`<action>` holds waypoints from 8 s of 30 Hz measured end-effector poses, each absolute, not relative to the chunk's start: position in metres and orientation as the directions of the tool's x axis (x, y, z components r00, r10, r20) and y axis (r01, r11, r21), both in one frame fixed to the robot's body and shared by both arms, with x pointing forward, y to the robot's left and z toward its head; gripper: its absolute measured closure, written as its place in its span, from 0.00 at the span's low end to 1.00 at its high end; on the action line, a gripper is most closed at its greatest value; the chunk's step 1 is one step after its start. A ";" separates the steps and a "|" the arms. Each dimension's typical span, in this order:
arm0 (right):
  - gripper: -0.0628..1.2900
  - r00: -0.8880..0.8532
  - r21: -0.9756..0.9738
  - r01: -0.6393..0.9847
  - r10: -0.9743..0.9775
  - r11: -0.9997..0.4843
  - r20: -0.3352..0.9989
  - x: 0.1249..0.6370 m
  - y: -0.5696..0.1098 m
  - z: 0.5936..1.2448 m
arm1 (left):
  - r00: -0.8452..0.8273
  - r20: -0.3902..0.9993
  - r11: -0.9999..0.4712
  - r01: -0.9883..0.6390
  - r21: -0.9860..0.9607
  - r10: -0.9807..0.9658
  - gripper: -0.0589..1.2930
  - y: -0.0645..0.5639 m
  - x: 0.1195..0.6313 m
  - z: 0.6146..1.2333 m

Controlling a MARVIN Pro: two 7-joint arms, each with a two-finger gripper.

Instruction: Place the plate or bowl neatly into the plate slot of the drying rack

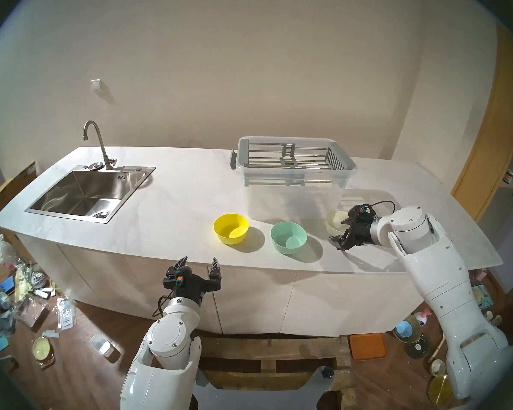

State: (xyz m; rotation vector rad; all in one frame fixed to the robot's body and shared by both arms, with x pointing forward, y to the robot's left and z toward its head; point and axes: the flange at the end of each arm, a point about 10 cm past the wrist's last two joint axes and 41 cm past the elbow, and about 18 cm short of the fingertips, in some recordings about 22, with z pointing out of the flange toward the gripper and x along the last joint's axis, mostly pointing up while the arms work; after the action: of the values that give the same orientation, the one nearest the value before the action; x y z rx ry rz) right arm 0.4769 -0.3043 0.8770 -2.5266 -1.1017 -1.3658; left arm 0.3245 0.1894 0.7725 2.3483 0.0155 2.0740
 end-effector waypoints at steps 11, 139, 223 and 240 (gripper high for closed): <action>0.05 0.359 0.259 0.616 0.558 -0.744 0.749 0.489 -0.311 0.869 | 0.124 0.992 -1.000 0.002 0.013 0.013 0.03 0.189 0.325 0.773; 0.97 0.101 0.555 0.553 0.711 -0.621 0.696 0.609 -0.183 1.063 | 0.124 0.992 -1.000 0.001 0.012 0.012 0.03 0.189 0.324 0.772; 0.04 0.075 0.284 -0.159 0.275 -0.946 0.959 0.541 -0.325 1.041 | 0.124 0.992 -1.000 0.002 0.012 0.012 0.03 0.189 0.324 0.772; 0.04 0.103 0.283 -0.214 0.266 -0.935 0.958 0.539 -0.358 1.021 | 0.124 0.992 -1.000 0.001 0.012 0.012 0.03 0.189 0.324 0.772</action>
State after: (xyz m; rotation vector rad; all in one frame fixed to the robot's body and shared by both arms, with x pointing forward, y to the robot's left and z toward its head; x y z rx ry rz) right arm 0.5395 -0.3585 1.0210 -2.5661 -0.0644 -2.3827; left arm 0.3244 0.1895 0.7724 2.3492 0.0142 2.0737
